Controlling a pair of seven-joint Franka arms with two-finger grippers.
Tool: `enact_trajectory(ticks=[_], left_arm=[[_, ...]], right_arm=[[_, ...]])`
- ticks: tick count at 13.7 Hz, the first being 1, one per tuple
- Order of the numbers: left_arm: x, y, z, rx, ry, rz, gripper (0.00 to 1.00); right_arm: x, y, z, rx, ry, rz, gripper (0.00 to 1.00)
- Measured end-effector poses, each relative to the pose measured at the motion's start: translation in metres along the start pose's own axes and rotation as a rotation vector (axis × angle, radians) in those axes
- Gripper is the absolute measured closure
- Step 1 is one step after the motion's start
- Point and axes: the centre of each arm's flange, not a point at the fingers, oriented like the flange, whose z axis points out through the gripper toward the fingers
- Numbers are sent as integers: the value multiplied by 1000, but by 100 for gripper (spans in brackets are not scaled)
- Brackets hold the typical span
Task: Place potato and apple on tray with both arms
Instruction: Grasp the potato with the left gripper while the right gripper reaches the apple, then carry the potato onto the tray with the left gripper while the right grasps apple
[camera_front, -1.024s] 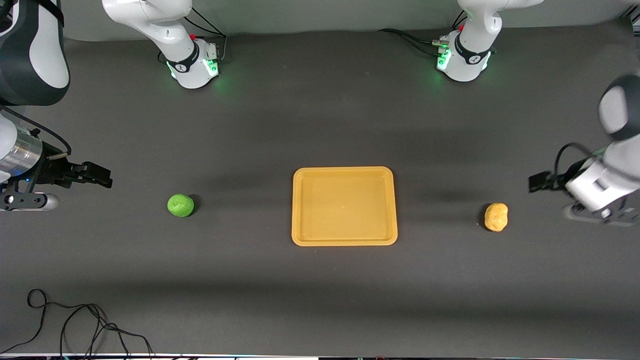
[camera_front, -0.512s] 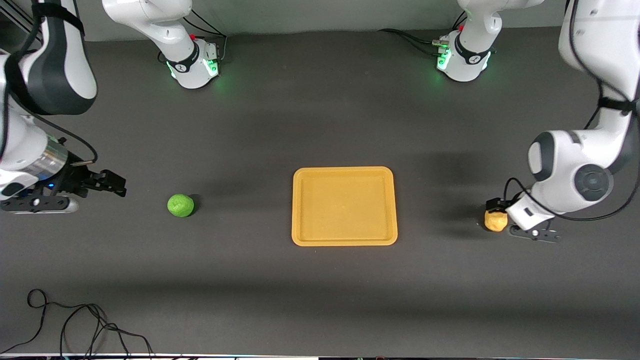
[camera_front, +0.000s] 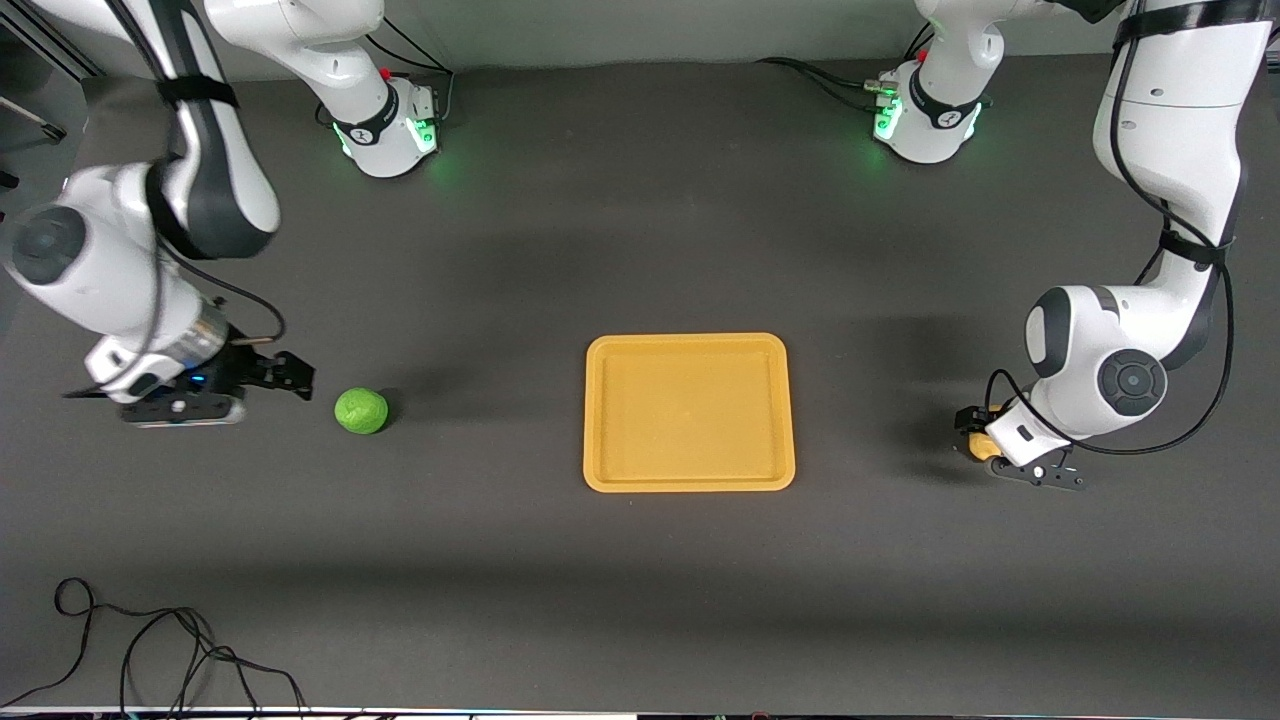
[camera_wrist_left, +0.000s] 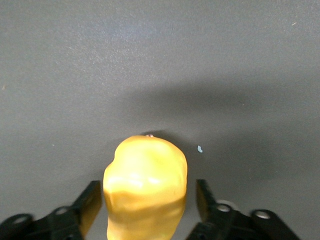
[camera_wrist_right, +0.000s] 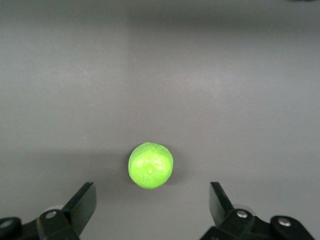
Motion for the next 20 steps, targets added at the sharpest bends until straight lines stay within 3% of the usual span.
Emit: enact_trajectory(ticks=[1,6,8,12,15,17,20], left_arm=[[0,0,-2,1,3,0,37],[5,13,-63,-27,12,-56,40],[6,57,-114,-74,7,-129,40],[-3,201,-179,-85,-12,-246,40],[-12,289,-169,-89,-7,-275,40],[-14,339,-138,-94,17,-298,40],[-15,377,-76,-49,44,-312,40]], right_arm=[[-9,-1,23,1,-1,-2,0],[-25,-3,95,-1,-46,-7,0],[-26,-4,115,-2,-35,-8,0],[-28,-4,157,-2,-4,-3,0],[-31,-3,171,-3,-13,15,2],[-29,-3,168,-3,-13,19,21],[-16,-2,144,-6,-49,20,21]])
